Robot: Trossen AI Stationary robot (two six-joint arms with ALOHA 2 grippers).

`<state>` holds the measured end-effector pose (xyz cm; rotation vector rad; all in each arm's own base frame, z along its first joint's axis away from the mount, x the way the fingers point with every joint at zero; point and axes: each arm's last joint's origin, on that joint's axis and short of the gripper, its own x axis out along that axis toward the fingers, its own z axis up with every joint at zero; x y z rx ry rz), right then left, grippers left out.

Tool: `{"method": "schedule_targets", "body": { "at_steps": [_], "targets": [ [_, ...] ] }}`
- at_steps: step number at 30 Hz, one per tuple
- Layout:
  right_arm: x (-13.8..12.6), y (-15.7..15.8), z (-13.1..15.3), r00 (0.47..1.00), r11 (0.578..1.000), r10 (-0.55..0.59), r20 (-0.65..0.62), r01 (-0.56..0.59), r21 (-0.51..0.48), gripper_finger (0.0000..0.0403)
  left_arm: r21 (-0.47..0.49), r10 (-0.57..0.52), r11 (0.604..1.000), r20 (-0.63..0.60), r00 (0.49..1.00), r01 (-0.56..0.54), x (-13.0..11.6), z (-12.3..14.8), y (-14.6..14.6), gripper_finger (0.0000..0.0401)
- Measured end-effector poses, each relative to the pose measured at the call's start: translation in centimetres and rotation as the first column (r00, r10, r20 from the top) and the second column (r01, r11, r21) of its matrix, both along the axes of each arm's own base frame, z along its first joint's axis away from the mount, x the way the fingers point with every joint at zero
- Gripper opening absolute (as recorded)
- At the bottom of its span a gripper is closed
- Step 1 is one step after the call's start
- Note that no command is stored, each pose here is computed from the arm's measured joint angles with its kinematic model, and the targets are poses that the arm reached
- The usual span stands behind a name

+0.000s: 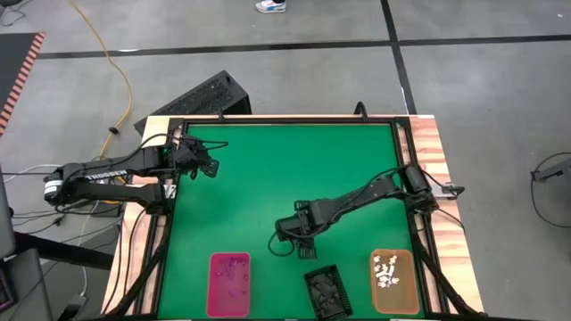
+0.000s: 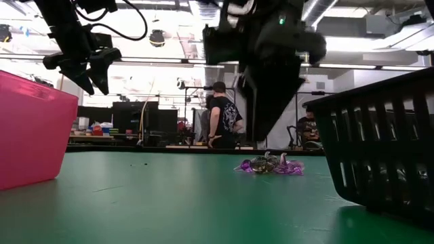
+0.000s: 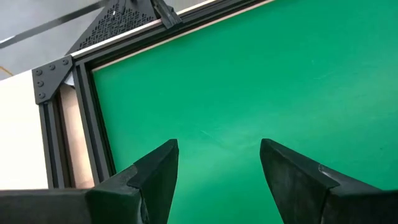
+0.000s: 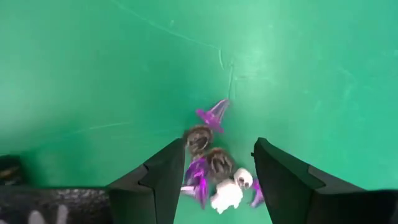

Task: Sort Halloween decoration
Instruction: Put the black skull toy into the black organizing bin

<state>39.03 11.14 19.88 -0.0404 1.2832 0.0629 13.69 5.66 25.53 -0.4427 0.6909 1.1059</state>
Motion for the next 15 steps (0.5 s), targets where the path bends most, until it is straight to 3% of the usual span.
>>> {"method": "schedule_targets", "body": {
  "at_steps": [15],
  "targets": [
    [0.2,0.0,-2.6,1.0,0.997,0.018,-0.013,-0.017,0.079,0.0214,0.009,-0.014,1.0,-0.022,1.0,0.014,0.0,0.0,0.0,0.0219]
  ]
}}
